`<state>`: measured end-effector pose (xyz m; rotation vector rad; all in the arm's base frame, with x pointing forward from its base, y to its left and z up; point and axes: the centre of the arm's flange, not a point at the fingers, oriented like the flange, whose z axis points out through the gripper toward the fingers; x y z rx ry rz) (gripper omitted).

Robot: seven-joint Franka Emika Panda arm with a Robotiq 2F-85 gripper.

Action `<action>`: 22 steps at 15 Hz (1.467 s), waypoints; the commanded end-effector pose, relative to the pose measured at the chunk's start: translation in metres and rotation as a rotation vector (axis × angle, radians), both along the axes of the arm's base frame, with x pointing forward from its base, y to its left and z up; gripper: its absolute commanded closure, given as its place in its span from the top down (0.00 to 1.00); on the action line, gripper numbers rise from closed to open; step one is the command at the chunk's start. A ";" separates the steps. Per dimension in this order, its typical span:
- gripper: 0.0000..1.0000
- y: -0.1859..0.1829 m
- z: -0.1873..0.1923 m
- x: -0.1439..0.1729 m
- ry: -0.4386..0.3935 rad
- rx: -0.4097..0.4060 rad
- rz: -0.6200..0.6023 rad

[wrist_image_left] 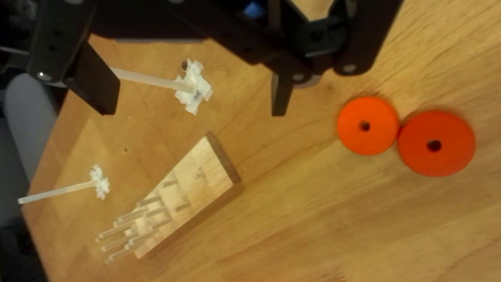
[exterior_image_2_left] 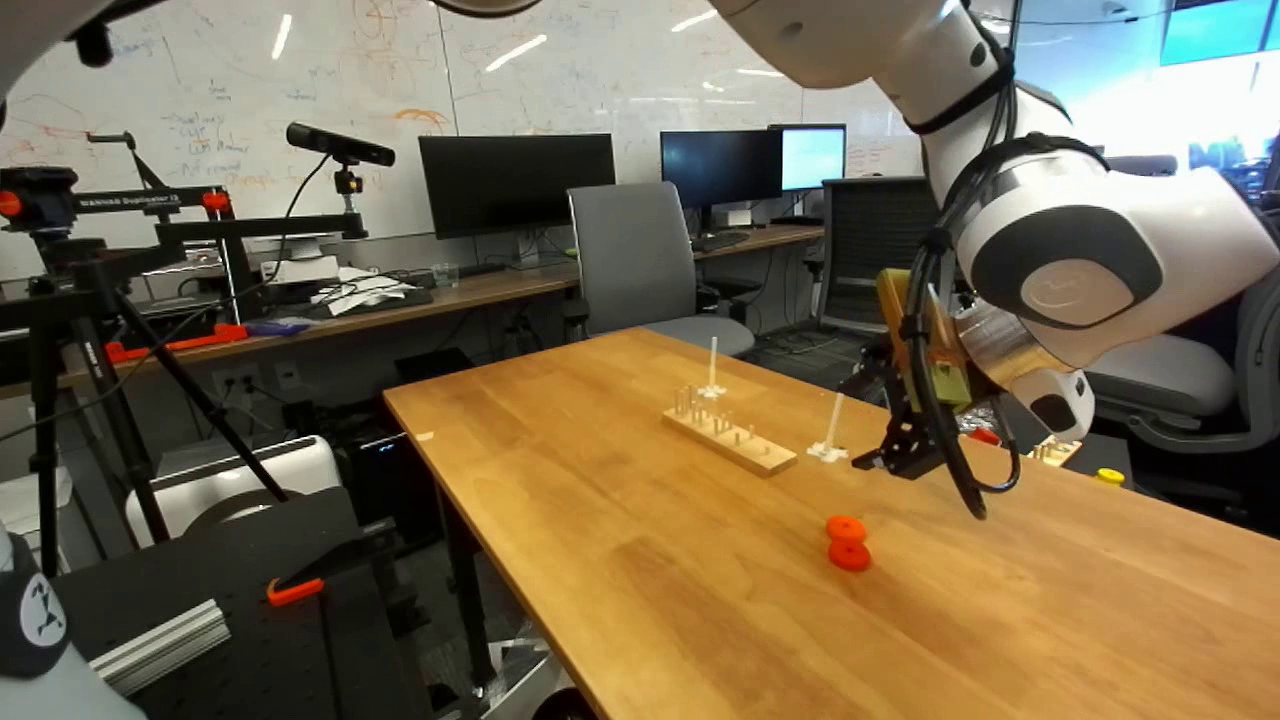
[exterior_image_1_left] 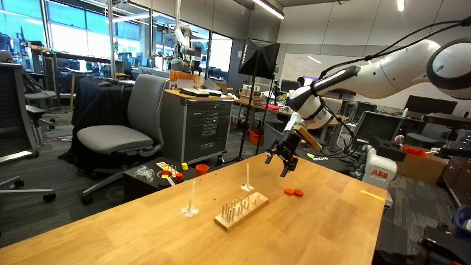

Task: Pick the orange ring and put it on the object on the table

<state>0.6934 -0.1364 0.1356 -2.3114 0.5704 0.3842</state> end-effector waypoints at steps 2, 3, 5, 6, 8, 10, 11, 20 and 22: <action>1.00 -0.006 0.030 -0.036 0.007 0.039 0.043; 1.00 -0.013 0.023 -0.039 0.029 -0.038 0.063; 1.00 -0.021 0.017 -0.042 0.075 -0.133 0.086; 1.00 -0.019 0.015 -0.044 0.093 -0.178 0.112; 1.00 -0.030 0.003 -0.035 0.080 -0.134 0.101; 1.00 -0.021 0.001 -0.035 0.099 -0.178 0.132; 1.00 -0.018 0.001 -0.034 0.101 -0.185 0.137; 1.00 -0.035 0.016 -0.056 0.073 -0.582 0.355; 1.00 -0.037 0.021 -0.062 0.083 -0.678 0.411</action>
